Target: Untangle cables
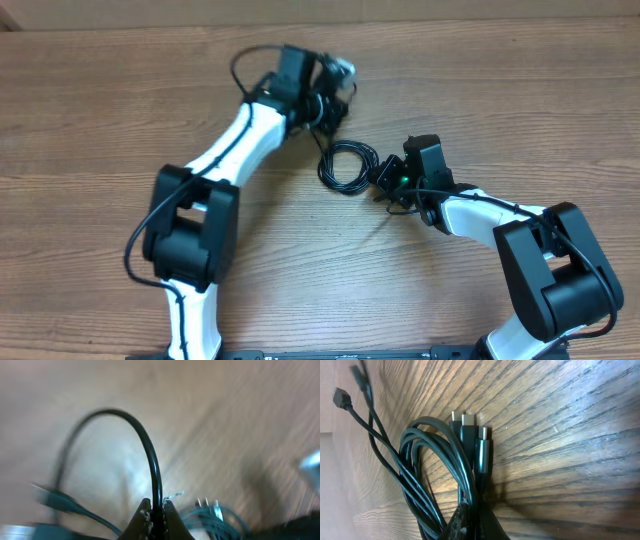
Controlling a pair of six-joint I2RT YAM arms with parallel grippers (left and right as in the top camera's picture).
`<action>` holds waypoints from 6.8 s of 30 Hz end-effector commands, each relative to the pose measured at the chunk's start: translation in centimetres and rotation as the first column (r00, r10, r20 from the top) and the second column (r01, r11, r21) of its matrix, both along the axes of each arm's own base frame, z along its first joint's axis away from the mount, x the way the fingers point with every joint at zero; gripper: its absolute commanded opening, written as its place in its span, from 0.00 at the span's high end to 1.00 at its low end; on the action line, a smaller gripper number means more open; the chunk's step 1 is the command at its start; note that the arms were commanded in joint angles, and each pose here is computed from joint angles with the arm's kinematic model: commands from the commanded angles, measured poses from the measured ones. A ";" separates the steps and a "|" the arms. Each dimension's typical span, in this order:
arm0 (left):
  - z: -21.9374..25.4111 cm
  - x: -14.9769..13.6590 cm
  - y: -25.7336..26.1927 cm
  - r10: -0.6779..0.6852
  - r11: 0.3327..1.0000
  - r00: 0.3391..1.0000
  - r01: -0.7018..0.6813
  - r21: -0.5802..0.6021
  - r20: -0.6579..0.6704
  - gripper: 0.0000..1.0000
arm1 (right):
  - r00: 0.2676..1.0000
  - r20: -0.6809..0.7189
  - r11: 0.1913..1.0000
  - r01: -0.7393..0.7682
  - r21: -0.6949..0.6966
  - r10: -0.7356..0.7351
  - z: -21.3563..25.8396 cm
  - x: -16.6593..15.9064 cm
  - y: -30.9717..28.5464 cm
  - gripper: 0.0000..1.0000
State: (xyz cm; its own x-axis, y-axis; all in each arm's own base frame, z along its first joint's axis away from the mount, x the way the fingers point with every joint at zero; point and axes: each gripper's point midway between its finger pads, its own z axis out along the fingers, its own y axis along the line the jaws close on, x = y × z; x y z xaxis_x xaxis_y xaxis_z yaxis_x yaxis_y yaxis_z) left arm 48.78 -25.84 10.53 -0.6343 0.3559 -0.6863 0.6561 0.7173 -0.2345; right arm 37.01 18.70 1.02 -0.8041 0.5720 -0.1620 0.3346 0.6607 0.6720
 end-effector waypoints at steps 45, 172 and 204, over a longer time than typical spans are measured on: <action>-2.9 -9.0 -2.1 -0.602 0.760 0.786 0.618 0.200 -0.140 0.23 | 0.997 -0.036 0.996 -0.060 0.060 0.062 -0.4 -0.3 -3.2 0.71; -6.6 -8.1 -2.4 -0.509 0.845 0.823 0.534 0.038 -0.251 0.96 | 0.987 0.002 0.967 0.158 0.200 -0.162 2.2 2.6 0.3 0.67; -4.3 -9.2 -3.6 -0.559 0.829 0.796 0.534 -0.166 -0.232 0.96 | 0.987 0.093 0.986 0.124 0.108 -0.134 2.1 3.2 -0.5 0.71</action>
State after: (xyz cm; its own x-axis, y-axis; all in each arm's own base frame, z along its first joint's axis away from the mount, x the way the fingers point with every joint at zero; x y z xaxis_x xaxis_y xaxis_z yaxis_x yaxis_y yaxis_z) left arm 39.69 -28.26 5.30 -0.5213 0.6752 -0.5218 0.8371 0.2856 -0.4666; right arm 40.22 18.15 3.40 -0.7074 0.6881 -0.1618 0.3428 0.5341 0.7728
